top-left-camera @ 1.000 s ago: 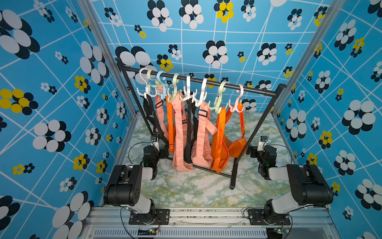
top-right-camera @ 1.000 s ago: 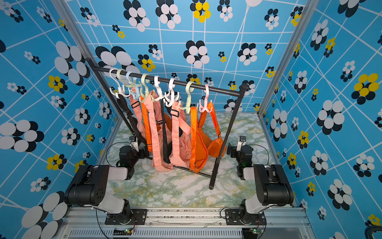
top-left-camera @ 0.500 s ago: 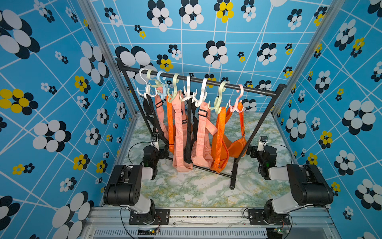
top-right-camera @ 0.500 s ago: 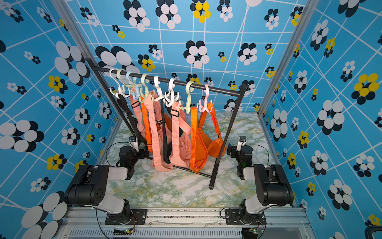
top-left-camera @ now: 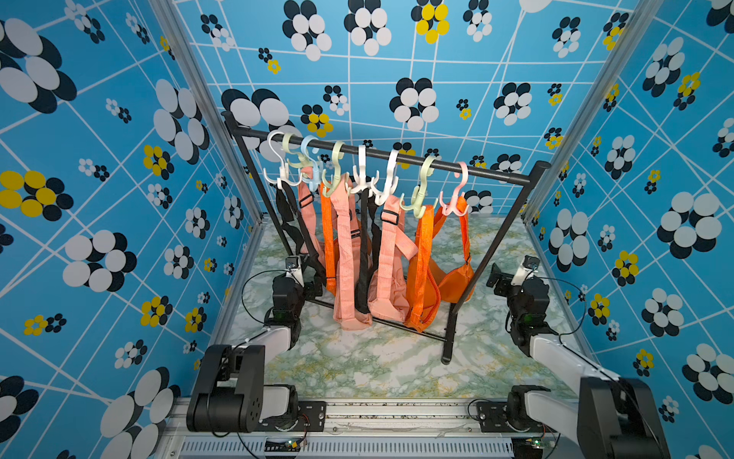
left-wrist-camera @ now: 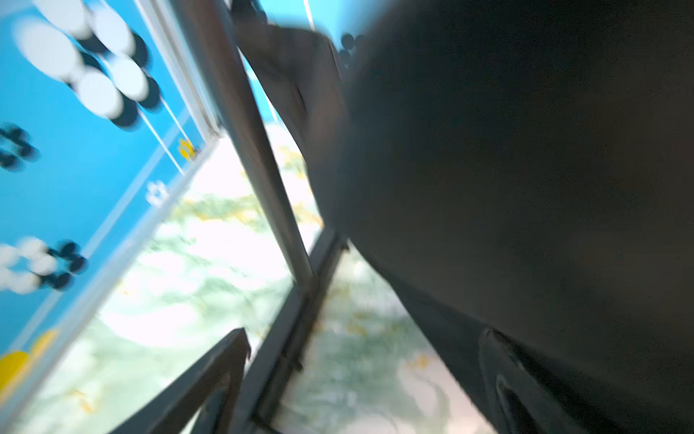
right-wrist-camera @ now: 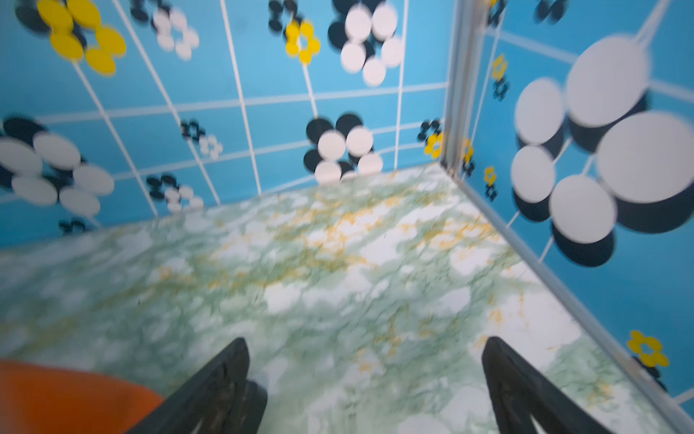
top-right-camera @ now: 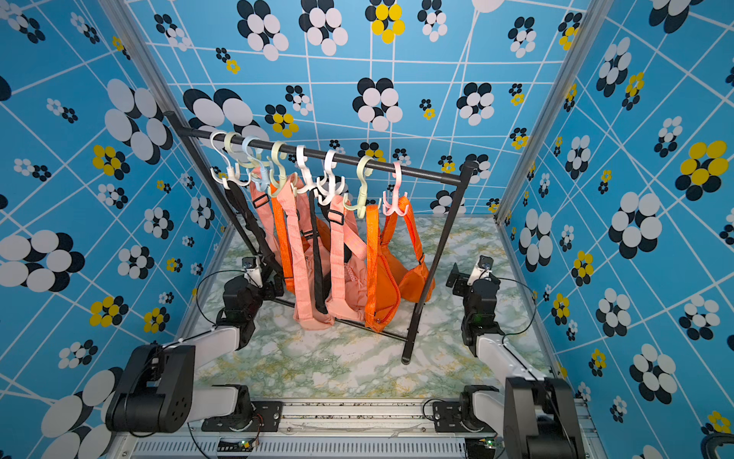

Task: Take the bag off the hook
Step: Adjust the clothesline at the center of the board.

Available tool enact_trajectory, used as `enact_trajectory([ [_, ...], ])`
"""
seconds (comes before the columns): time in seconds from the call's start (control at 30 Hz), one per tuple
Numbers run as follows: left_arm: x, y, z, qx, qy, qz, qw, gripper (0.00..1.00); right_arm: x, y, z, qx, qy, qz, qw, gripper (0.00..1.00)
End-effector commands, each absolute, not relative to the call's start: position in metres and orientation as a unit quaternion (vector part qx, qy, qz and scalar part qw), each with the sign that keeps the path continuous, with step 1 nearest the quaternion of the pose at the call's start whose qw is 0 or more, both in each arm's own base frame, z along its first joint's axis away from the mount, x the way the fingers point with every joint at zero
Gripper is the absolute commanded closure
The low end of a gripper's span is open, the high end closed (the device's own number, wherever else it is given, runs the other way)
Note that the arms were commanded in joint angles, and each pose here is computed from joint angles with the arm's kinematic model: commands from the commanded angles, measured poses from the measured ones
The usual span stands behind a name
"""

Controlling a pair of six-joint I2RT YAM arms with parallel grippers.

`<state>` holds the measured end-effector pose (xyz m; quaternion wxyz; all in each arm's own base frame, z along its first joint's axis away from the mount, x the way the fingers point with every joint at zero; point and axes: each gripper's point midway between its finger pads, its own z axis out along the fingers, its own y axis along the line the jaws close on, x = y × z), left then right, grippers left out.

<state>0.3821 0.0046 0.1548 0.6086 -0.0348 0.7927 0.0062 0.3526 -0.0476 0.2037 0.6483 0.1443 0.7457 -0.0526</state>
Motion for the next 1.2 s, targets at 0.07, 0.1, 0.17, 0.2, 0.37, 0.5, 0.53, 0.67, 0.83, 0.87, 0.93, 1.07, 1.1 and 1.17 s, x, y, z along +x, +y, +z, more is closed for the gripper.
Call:
enact_trajectory([
  [0.07, 0.369, 0.057, 0.210, -0.243, 0.755, 0.042, 0.607, 0.01, 0.288, -0.089, 0.229, 0.269, 0.745, -0.136, 0.595, 0.01],
  [0.1, 0.367, 0.060, 0.216, -0.257, 0.752, 0.042, 0.606, 0.01, 0.278, -0.096, 0.237, 0.287, 0.740, -0.149, 0.590, 0.01],
  [0.17, 0.364, 0.060, 0.227, -0.271, 0.746, 0.028, 0.608, 0.01, 0.262, -0.100, 0.255, 0.300, 0.734, -0.156, 0.589, 0.01],
  [0.2, 0.361, 0.060, 0.232, -0.281, 0.741, 0.019, 0.610, 0.01, 0.258, -0.099, 0.261, 0.302, 0.732, -0.152, 0.591, 0.01],
  [0.37, 0.327, 0.076, 0.245, -0.384, 0.698, -0.011, 0.605, 0.01, 0.256, -0.070, 0.299, 0.234, 0.749, -0.080, 0.614, 0.01],
  [0.5, 0.306, 0.075, 0.264, -0.388, 0.670, -0.048, 0.630, 0.01, 0.261, -0.020, 0.331, 0.114, 0.735, 0.023, 0.669, 0.00],
  [0.53, 0.300, 0.076, 0.270, -0.391, 0.663, -0.054, 0.636, 0.01, 0.260, -0.011, 0.337, 0.098, 0.735, 0.042, 0.670, 0.00],
  [0.67, 0.278, 0.084, 0.279, -0.423, 0.653, -0.053, 0.626, 0.01, 0.257, 0.026, 0.358, 0.024, 0.746, 0.121, 0.654, 0.04],
  [0.83, 0.276, 0.078, 0.297, -0.380, 0.671, -0.051, 0.635, 0.06, 0.251, 0.062, 0.382, -0.042, 0.738, 0.204, 0.642, 0.38],
  [0.87, 0.275, 0.079, 0.298, -0.382, 0.674, -0.048, 0.631, 0.03, 0.250, 0.068, 0.384, -0.050, 0.736, 0.217, 0.639, 0.41],
  [0.93, 0.273, 0.082, 0.301, -0.389, 0.675, -0.040, 0.625, 0.01, 0.249, 0.074, 0.384, -0.059, 0.736, 0.229, 0.635, 0.40],
  [1.07, 0.281, 0.080, 0.313, -0.366, 0.683, -0.035, 0.631, 0.01, 0.245, 0.087, 0.379, -0.090, 0.746, 0.245, 0.613, 0.34],
  [1.1, 0.284, 0.081, 0.317, -0.362, 0.685, -0.033, 0.631, 0.01, 0.245, 0.090, 0.377, -0.094, 0.752, 0.249, 0.603, 0.32],
  [1.17, 0.291, 0.082, 0.322, -0.355, 0.691, -0.026, 0.629, 0.01, 0.245, 0.093, 0.370, -0.100, 0.762, 0.248, 0.589, 0.28],
])
